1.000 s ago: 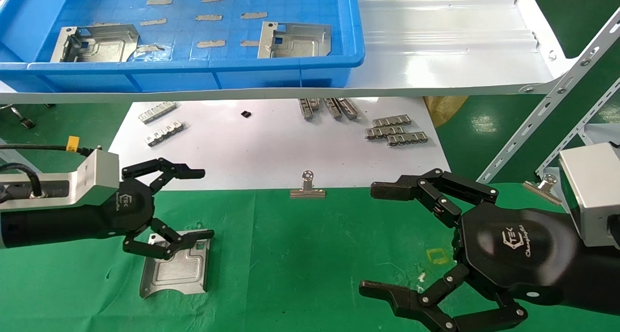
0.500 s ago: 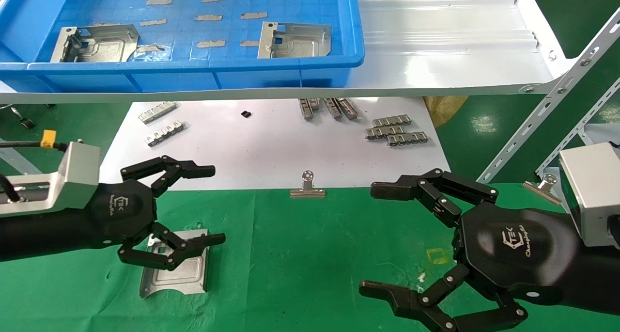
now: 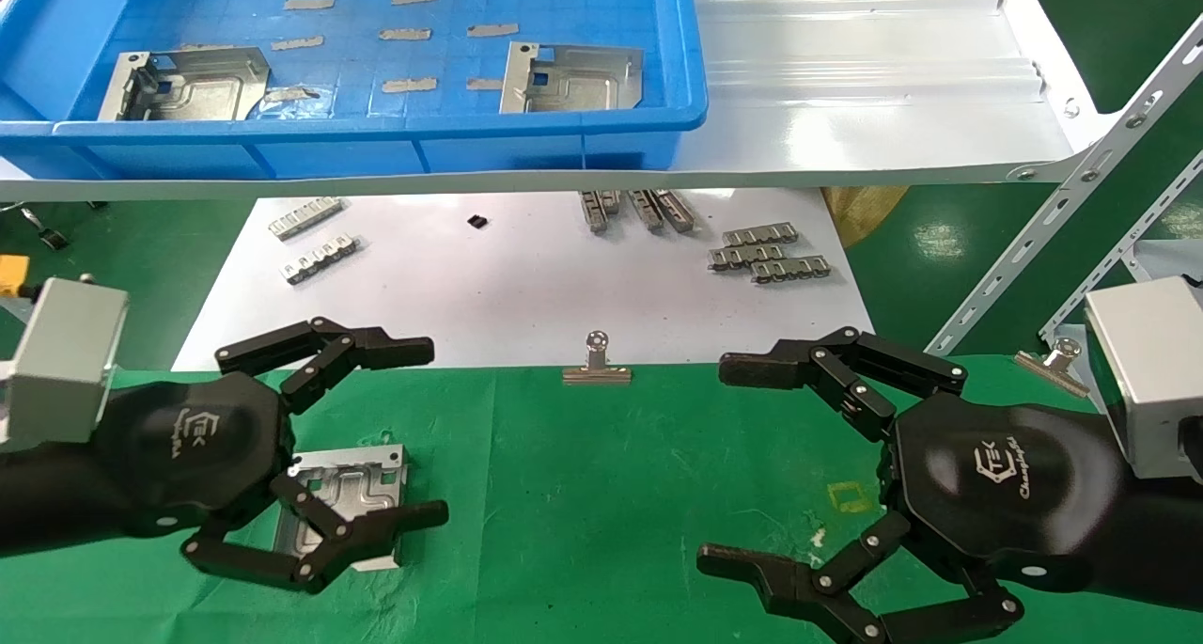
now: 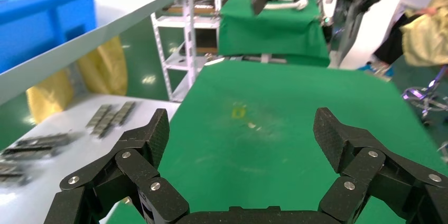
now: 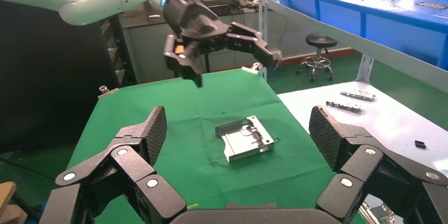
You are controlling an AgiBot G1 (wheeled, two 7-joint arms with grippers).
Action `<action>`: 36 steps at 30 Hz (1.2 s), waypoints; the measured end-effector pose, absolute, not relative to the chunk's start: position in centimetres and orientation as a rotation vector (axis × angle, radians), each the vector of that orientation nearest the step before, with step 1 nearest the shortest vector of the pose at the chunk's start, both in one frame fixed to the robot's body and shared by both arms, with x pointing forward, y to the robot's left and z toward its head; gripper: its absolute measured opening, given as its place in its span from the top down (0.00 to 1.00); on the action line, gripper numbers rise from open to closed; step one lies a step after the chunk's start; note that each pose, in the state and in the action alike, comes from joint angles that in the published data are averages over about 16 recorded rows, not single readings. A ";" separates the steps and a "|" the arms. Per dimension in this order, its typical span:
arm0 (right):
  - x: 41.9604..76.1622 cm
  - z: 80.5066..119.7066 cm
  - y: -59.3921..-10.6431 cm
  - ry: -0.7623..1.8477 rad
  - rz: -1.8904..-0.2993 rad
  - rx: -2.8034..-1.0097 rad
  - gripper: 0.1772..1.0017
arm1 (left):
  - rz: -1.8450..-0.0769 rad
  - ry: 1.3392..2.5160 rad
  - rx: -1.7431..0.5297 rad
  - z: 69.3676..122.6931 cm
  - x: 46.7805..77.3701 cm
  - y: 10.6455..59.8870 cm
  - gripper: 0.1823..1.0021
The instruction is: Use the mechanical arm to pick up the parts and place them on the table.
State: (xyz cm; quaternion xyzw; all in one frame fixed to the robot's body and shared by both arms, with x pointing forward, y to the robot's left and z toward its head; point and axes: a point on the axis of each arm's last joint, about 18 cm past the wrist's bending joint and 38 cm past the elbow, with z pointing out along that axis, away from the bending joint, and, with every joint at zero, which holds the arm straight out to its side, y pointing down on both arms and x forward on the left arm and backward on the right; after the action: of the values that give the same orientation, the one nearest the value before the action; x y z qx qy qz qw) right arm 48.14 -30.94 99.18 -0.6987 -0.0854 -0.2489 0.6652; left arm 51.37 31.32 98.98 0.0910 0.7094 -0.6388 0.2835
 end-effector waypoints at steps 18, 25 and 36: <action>48.1 99.2 -30.9 -0.192 -0.562 -1.577 0.00 | -1.806 1.926 0.290 99.2 47.0 29.8 0.00; 48.1 99.2 -30.9 -0.192 -0.562 -1.577 0.00 | -1.805 1.924 0.287 99.2 47.1 29.9 0.00; 48.1 99.2 -30.9 -0.192 -0.562 -1.577 0.00 | -1.801 1.924 0.281 99.2 47.4 30.0 0.00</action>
State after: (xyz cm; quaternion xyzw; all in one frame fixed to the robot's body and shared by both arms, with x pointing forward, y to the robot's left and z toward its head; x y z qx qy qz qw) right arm 48.15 -30.95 99.18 -0.6986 -0.0852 -0.2490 0.6654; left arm 47.37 29.96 99.22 0.1028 0.7042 -0.6591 0.2431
